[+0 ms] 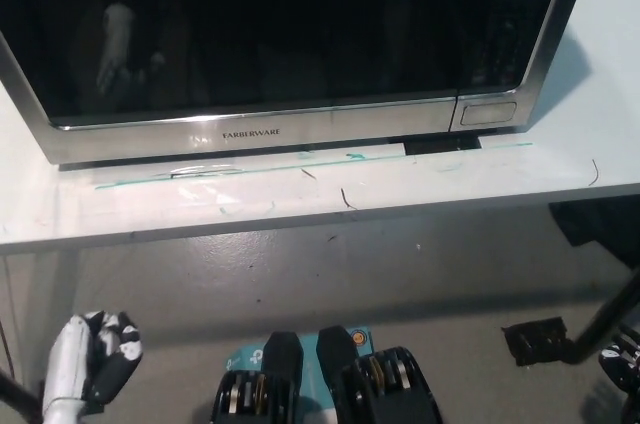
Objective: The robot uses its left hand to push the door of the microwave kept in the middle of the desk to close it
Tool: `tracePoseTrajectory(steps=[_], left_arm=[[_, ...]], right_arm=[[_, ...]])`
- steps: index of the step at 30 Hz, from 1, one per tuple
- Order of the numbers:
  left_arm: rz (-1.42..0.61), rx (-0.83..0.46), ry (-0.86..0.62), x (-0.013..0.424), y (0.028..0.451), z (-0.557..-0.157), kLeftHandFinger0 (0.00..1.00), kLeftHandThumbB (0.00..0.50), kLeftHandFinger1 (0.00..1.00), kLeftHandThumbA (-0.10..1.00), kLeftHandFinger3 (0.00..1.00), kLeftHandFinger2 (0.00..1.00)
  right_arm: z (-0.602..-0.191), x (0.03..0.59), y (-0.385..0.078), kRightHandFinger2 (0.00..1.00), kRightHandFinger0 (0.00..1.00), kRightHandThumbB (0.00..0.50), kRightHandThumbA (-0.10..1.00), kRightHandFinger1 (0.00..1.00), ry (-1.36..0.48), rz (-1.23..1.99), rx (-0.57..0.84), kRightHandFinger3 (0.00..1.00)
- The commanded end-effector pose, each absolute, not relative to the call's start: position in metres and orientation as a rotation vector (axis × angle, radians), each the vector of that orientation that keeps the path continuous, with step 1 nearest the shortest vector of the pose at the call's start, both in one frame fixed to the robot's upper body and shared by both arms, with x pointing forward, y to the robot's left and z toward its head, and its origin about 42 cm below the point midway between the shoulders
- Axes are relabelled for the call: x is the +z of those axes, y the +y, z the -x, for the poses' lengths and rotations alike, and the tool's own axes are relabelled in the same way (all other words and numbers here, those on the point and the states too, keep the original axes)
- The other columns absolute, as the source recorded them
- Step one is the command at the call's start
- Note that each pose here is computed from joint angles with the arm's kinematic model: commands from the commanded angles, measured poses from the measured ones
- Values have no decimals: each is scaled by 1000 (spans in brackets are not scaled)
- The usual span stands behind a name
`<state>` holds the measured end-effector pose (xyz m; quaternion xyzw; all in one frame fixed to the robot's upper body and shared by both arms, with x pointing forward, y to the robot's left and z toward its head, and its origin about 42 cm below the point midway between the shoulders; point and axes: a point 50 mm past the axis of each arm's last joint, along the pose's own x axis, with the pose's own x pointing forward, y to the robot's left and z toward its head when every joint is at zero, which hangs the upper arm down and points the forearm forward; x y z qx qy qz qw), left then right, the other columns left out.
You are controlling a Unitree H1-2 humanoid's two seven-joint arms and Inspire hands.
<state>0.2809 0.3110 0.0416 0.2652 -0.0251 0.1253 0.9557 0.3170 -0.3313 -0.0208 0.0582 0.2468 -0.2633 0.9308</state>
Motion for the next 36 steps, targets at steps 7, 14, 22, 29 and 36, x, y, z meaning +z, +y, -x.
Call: tracePoseTrajectory(steps=[7,14,22,29,36], left_arm=[[-351,433,296,20,327,-302,98,41,116,-24,347,246],[-269,486,369,1,322,-314,51,17,88,-73,375,219],[-257,496,397,-8,322,-320,52,18,76,-19,347,189],[-181,523,376,1,325,-326,47,23,71,20,374,220],[-187,539,370,5,329,-330,49,23,70,44,351,195]], right_arm=[[-338,0,-343,759,745,0,-100,736,429,-84,-541,747],[-340,0,-344,747,696,11,-100,698,425,-119,-546,792],[-341,2,-344,777,728,0,-100,724,416,-120,-544,807],[-343,1,-340,819,774,1,-100,761,425,-124,-544,808],[-346,4,-339,808,785,0,-100,765,417,-120,-546,766]])
